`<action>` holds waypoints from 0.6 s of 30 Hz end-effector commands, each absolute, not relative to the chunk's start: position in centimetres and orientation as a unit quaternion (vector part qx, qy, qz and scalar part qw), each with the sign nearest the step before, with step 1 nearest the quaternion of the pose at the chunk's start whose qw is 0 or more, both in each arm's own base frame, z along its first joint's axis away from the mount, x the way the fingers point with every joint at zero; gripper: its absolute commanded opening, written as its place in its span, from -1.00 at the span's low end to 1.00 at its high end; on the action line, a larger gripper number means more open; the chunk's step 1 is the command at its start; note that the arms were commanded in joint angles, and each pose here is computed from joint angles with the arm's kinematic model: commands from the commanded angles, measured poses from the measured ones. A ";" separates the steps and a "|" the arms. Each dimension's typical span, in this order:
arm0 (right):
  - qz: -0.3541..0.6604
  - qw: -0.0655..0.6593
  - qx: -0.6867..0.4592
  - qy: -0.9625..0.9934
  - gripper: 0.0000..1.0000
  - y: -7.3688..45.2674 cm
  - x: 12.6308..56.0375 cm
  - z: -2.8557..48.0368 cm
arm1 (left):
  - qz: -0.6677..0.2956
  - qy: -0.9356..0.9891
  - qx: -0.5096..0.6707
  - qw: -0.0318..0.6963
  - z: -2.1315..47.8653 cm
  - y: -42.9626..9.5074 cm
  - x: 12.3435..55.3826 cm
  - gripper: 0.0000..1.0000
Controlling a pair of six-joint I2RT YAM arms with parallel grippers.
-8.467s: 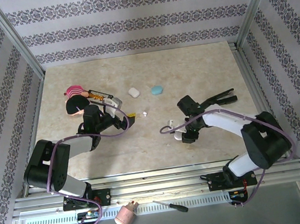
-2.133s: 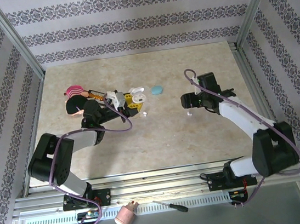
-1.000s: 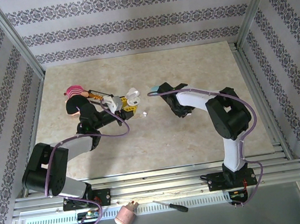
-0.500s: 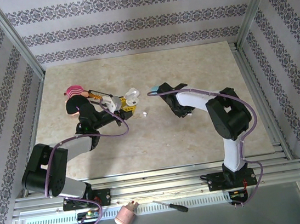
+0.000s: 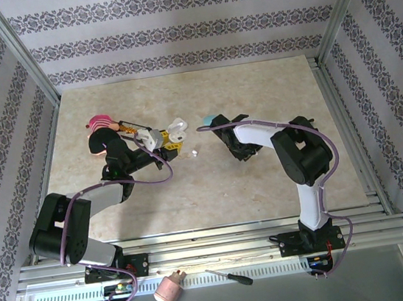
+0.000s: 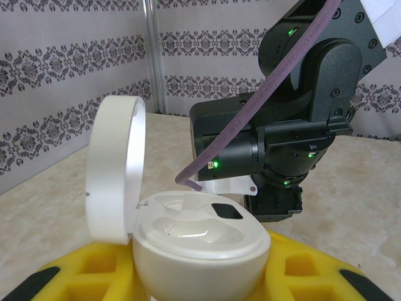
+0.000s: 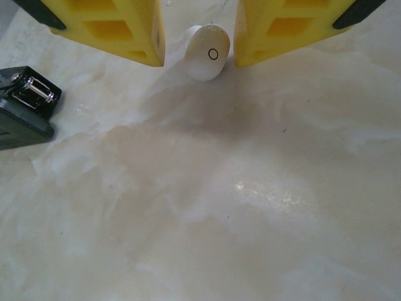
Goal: Insert wireless bluetooth earbuds into charging case
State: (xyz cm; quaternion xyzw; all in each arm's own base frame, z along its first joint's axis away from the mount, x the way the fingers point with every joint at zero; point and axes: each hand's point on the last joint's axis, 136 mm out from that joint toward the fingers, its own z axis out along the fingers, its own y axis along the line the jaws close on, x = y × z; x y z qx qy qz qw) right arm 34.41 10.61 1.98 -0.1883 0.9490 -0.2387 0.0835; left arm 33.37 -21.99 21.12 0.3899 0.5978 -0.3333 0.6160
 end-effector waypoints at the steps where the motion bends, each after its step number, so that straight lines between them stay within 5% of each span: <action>1: -0.251 0.070 -0.189 0.947 -0.33 10.5 34.1 1.7 | -0.320 0.592 0.392 0.627 21.8 -21.5 33.3 -0.47; 18: -0.265 0.058 -0.191 0.943 -0.51 9.9 34.3 1.3 | -0.323 0.592 0.390 0.627 21.8 -21.5 33.3 -0.47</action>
